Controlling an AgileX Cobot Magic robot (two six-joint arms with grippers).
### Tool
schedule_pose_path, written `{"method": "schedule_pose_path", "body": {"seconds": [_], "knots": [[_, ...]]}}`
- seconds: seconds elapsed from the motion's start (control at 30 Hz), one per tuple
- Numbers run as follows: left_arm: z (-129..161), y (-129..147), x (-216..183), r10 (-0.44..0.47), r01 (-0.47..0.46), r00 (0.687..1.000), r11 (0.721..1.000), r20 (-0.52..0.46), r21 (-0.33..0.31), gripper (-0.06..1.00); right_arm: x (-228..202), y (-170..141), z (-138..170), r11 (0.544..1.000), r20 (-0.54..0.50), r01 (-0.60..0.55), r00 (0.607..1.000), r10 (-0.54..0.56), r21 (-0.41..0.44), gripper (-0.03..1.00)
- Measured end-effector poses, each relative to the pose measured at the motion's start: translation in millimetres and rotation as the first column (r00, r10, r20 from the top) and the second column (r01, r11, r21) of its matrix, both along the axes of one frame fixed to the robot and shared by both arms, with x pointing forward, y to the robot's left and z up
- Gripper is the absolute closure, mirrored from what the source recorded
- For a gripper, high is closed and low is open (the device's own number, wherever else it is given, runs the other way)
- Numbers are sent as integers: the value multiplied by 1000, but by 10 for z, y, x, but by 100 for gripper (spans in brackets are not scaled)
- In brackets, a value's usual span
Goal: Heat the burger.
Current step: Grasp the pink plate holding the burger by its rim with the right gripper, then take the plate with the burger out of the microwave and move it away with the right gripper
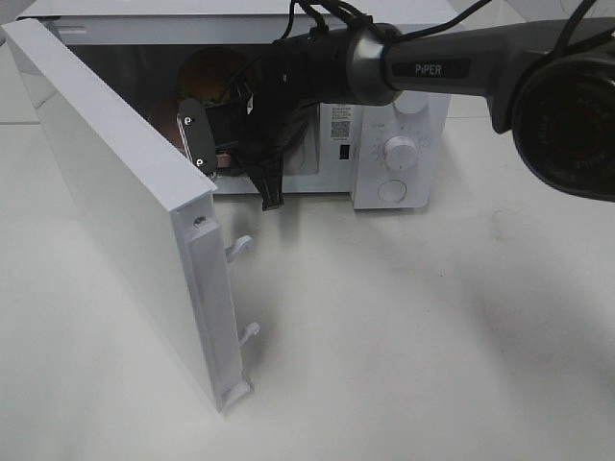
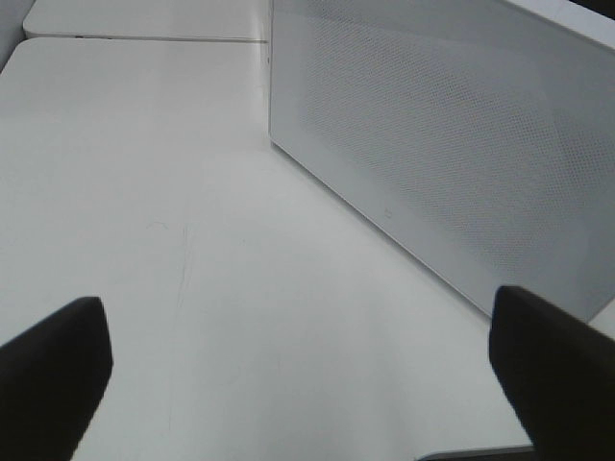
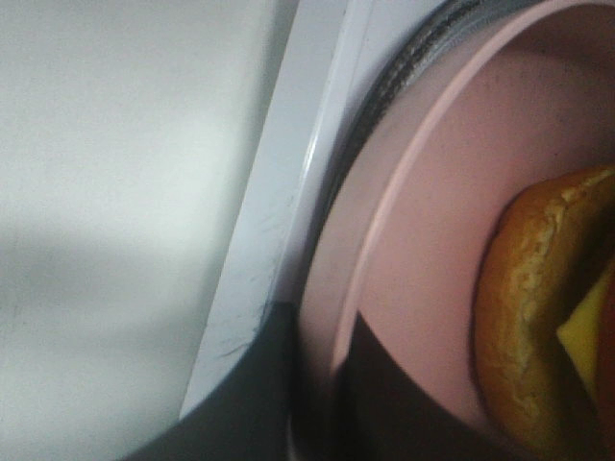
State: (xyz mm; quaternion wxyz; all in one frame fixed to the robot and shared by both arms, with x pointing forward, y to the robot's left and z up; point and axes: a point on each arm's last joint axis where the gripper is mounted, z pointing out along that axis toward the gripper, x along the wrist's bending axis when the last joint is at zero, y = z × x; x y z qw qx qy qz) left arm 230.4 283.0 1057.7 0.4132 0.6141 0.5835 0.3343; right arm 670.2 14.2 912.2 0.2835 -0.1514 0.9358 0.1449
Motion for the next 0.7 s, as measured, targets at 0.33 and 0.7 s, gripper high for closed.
{"method": "schedule_pose_path", "body": {"seconds": [0.33, 0.7], "knots": [[0, 0, 0, 0, 0, 1000, 1000, 0, 0, -4, -110, -67, 158, 1000, -55, 1, 998, -2, -13, 88], [0, 0, 0, 0, 0, 1000, 1000, 0, 0, -4, -325, -168, 253, 995, -81, -95, 992, 92, -36, 88]]}}
